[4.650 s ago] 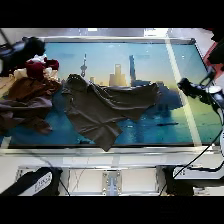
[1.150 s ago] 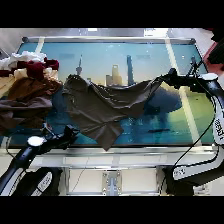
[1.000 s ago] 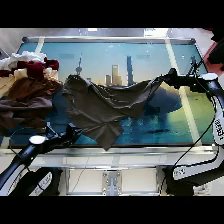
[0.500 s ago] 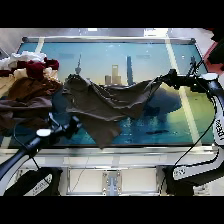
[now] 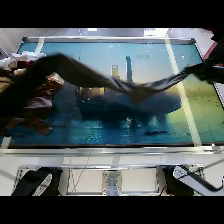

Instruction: Fold the shirts.

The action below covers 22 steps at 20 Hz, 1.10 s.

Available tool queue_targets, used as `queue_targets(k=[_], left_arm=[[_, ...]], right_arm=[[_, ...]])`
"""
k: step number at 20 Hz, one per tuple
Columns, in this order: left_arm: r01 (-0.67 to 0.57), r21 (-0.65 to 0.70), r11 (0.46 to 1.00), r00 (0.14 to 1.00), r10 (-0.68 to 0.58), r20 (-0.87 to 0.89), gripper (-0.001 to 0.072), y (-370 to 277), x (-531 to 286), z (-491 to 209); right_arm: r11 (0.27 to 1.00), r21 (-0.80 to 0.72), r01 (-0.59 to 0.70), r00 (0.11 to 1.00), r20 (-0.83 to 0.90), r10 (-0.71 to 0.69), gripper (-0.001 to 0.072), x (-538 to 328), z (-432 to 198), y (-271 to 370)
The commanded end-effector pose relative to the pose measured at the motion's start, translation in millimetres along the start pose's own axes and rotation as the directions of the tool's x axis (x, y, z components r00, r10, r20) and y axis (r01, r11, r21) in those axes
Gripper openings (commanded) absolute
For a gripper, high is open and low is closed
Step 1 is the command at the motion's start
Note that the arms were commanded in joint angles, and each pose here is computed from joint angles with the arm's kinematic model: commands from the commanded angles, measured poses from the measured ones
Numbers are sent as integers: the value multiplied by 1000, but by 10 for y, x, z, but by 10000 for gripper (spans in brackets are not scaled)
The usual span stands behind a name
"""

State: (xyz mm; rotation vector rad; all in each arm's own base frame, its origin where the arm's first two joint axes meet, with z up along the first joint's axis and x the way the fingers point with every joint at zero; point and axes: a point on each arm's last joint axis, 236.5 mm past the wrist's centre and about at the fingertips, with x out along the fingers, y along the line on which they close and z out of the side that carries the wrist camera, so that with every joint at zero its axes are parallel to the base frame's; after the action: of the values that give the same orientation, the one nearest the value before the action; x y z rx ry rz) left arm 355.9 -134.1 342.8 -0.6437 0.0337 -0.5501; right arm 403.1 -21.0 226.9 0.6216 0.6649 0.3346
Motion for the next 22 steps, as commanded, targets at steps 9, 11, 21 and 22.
queue_targets(k=[9, 11, 21, 22], left_arm=[[-220, 531, 818, 923, -2, 385, 10, -1325, -1382, 1698], [-283, 539, 793, 922, 71, 380, 10, -1150, -1381, 1686], [-320, 539, 779, 908, 89, 410, 10, -1130, -1432, 1772], [-319, 541, 778, 902, 75, 425, 10, -1197, -1475, 1826]], right_arm=[[749, -211, 629, 652, 668, -360, 26, -2515, 288, 1278], [721, -198, 664, 610, 700, -371, 27, -2676, 338, 1401], [742, -296, 602, 628, 750, -211, 26, -2736, 421, 2014], [720, -298, 627, 606, 768, -209, 26, -2813, 415, 2100]])
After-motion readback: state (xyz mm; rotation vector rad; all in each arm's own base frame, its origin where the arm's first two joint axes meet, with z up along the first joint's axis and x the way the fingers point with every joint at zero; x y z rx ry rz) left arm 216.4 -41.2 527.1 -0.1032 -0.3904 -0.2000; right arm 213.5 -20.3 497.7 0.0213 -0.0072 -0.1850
